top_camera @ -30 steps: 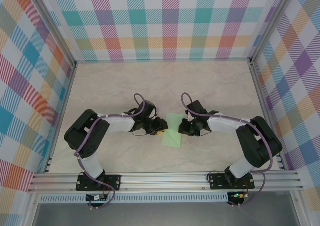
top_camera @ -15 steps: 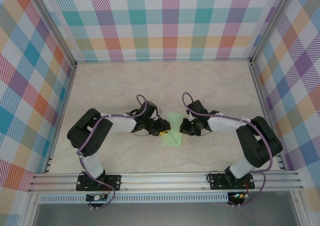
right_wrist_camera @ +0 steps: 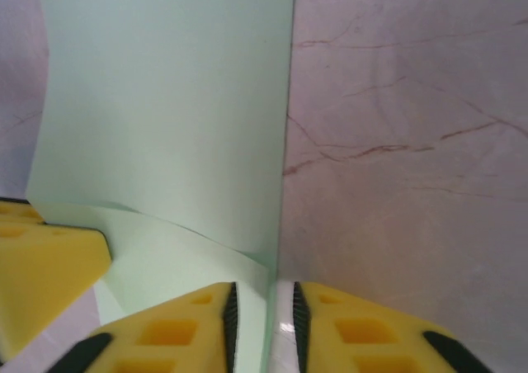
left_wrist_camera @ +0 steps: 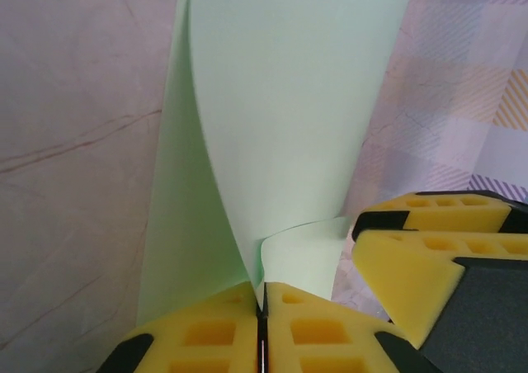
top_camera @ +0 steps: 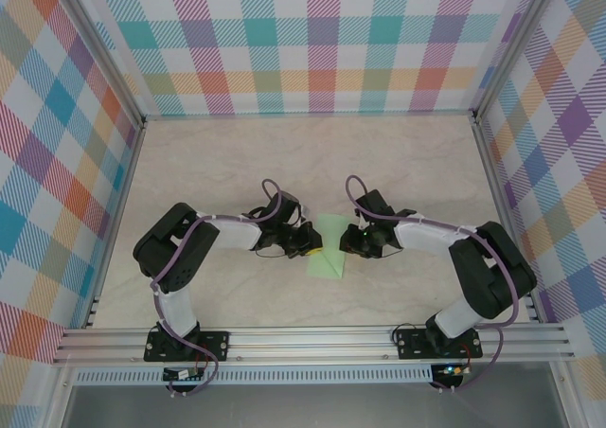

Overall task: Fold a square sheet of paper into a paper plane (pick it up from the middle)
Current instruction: Turn over the paper at the center of the table.

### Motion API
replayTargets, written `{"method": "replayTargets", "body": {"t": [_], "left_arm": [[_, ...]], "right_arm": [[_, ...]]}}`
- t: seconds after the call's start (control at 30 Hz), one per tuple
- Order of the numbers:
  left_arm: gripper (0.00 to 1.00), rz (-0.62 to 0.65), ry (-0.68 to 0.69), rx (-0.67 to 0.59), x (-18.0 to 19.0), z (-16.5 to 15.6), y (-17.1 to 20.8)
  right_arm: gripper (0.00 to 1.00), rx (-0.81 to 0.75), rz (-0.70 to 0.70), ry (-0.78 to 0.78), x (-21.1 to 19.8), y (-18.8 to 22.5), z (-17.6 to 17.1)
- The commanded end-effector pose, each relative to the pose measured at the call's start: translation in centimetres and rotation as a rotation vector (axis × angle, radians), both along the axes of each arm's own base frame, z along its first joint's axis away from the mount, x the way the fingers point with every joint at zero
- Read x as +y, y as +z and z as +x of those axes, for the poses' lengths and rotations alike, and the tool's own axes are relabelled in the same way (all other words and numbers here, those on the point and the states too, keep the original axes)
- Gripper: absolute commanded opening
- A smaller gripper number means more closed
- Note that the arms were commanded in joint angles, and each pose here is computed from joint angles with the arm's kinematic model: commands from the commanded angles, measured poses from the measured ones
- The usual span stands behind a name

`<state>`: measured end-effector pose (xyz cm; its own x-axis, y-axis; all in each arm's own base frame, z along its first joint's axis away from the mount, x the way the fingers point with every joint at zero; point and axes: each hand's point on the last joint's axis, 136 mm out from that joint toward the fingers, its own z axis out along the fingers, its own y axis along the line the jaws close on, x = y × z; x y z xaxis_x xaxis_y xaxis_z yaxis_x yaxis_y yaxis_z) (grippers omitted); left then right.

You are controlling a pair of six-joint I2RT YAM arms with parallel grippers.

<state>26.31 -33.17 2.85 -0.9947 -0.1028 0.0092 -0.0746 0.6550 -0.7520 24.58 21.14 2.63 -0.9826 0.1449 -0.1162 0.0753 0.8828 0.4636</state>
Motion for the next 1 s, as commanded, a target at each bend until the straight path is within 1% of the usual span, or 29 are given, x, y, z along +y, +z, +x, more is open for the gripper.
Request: {"method": "replayTargets", "body": {"t": [0.0, 0.07, 0.1, 0.17, 0.2, 0.27, 0.33, 0.47, 0.63, 0.8, 0.87, 0.97], "left_arm": [[0.06, 0.021, -0.017, -0.084, -0.3, 0.9, 1.7], [0.04, 0.074, -0.032, -0.123, 0.5, 0.9, 2.3], [0.04, 0.099, -0.040, -0.147, 0.8, 1.0, 2.8], [0.04, 0.190, -0.057, -0.206, 2.0, 1.2, 3.9], [0.04, 0.233, -0.065, -0.233, 2.5, 1.3, 4.5], [0.03, 0.360, -0.086, -0.291, 4.2, 1.2, 5.8], [0.04, 0.455, -0.096, -0.356, 5.5, 1.4, 7.5], [0.03, 0.628, -0.103, -0.474, 7.7, 2.1, 10.6], [0.03, 0.868, -0.093, -0.582, 10.1, 3.6, 12.8], [0.04, 1.173, -0.099, -0.666, 11.9, 5.5, 13.0], [0.03, 1.310, -0.122, -0.692, 12.2, 6.1, 12.3], [0.04, 1.447, -0.160, -0.709, 11.9, 6.8, 10.9]], "right_arm": [[0.40, -0.078, -0.049, -0.063, -1.8, 2.6, 0.7], [0.54, -0.131, -0.081, -0.098, -2.9, 4.1, 0.9], [0.58, -0.150, -0.092, -0.107, -3.4, 4.7, 0.9], [0.69, -0.192, -0.126, -0.137, -4.6, 5.9, 0.8], [0.73, -0.210, -0.147, -0.153, -5.2, 6.3, 0.8], [0.81, -0.241, -0.187, -0.191, -6.6, 7.0, 0.7], [0.85, -0.270, -0.204, -0.218, -7.5, 7.7, 0.5], [0.89, -0.312, -0.211, -0.272, -8.7, 8.7, 0.2], [0.91, -0.320, -0.225, -0.312, -9.7, 9.1, -0.1], [0.91, -0.305, -0.247, -0.331, -10.2, 8.8, -0.4], [0.92, -0.304, -0.259, -0.345, -10.5, 8.8, -0.4], [0.92, -0.303, -0.279, -0.367, -11.2, 8.8, -0.6]]}}
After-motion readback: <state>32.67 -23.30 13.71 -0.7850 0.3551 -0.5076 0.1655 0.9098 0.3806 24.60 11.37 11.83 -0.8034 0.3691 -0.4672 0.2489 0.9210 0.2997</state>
